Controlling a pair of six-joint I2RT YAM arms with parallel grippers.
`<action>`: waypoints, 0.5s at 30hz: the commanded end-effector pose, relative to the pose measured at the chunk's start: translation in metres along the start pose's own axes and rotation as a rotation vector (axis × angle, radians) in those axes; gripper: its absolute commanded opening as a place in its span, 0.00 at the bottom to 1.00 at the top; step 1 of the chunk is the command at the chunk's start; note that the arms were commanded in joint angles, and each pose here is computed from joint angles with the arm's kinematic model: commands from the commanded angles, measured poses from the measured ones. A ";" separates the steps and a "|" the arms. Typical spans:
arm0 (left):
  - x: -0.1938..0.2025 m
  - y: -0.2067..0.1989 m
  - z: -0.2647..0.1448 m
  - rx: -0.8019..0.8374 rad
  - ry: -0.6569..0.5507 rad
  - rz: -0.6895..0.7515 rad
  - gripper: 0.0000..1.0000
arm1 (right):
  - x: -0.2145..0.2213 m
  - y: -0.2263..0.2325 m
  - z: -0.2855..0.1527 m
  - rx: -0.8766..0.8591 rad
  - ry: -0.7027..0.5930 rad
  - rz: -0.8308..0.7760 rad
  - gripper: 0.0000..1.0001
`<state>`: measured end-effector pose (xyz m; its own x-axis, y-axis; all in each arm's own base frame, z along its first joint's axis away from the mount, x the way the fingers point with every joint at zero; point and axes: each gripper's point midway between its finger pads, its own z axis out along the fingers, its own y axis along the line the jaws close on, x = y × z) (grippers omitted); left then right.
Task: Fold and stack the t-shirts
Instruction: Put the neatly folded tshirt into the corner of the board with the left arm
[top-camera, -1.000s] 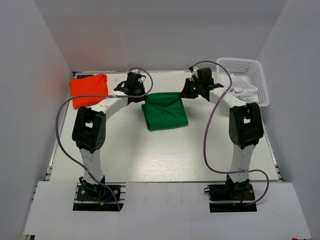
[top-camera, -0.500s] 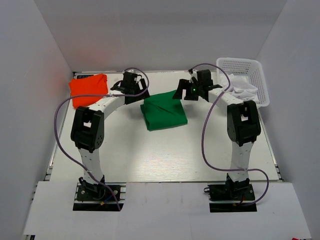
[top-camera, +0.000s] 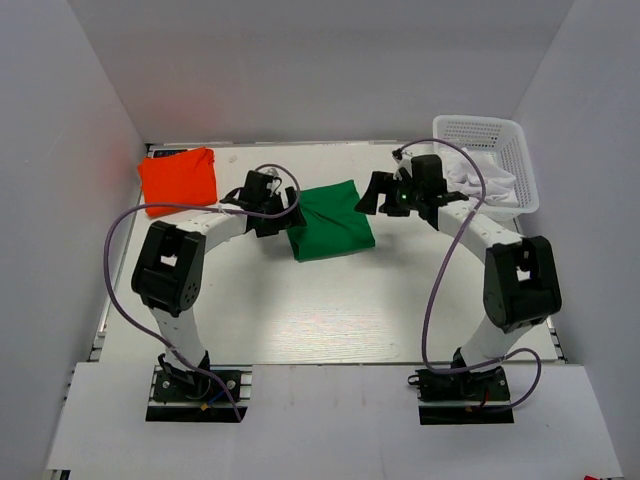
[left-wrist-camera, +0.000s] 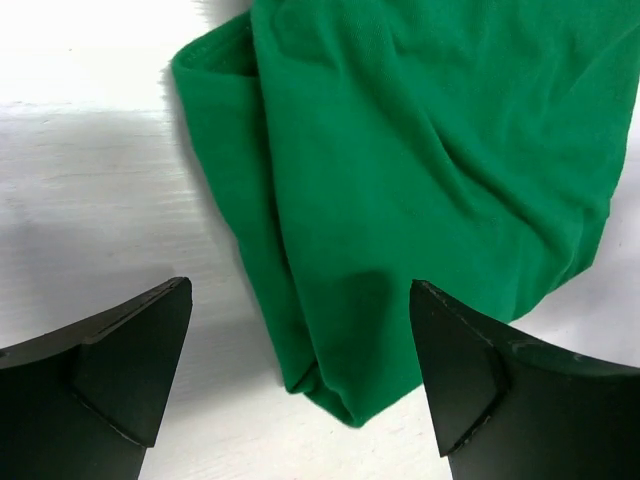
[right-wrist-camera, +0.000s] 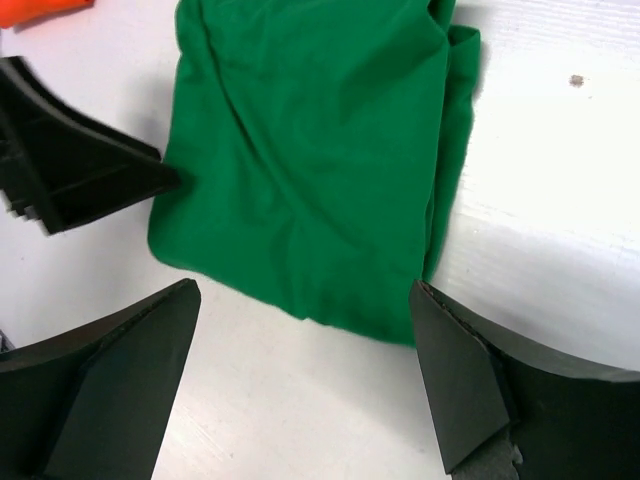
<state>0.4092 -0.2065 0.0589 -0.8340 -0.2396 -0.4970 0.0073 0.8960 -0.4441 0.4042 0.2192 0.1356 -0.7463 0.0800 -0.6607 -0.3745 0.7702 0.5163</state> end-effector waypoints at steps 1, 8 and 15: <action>-0.001 -0.007 0.013 0.043 -0.001 -0.009 1.00 | -0.013 0.013 -0.024 -0.013 -0.074 -0.017 0.91; 0.019 -0.002 0.036 0.047 0.063 -0.002 0.81 | -0.006 0.016 -0.048 0.021 -0.112 -0.025 0.91; 0.020 -0.003 0.064 0.057 0.085 0.049 0.55 | 0.002 0.007 -0.063 0.078 -0.147 -0.023 0.91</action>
<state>0.4399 -0.2336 0.0306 -0.8352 -0.2220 -0.5032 0.0671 0.8669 -0.4939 0.3632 0.1952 0.1656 -0.6860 0.1280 -0.7163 -0.3598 0.7960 0.4868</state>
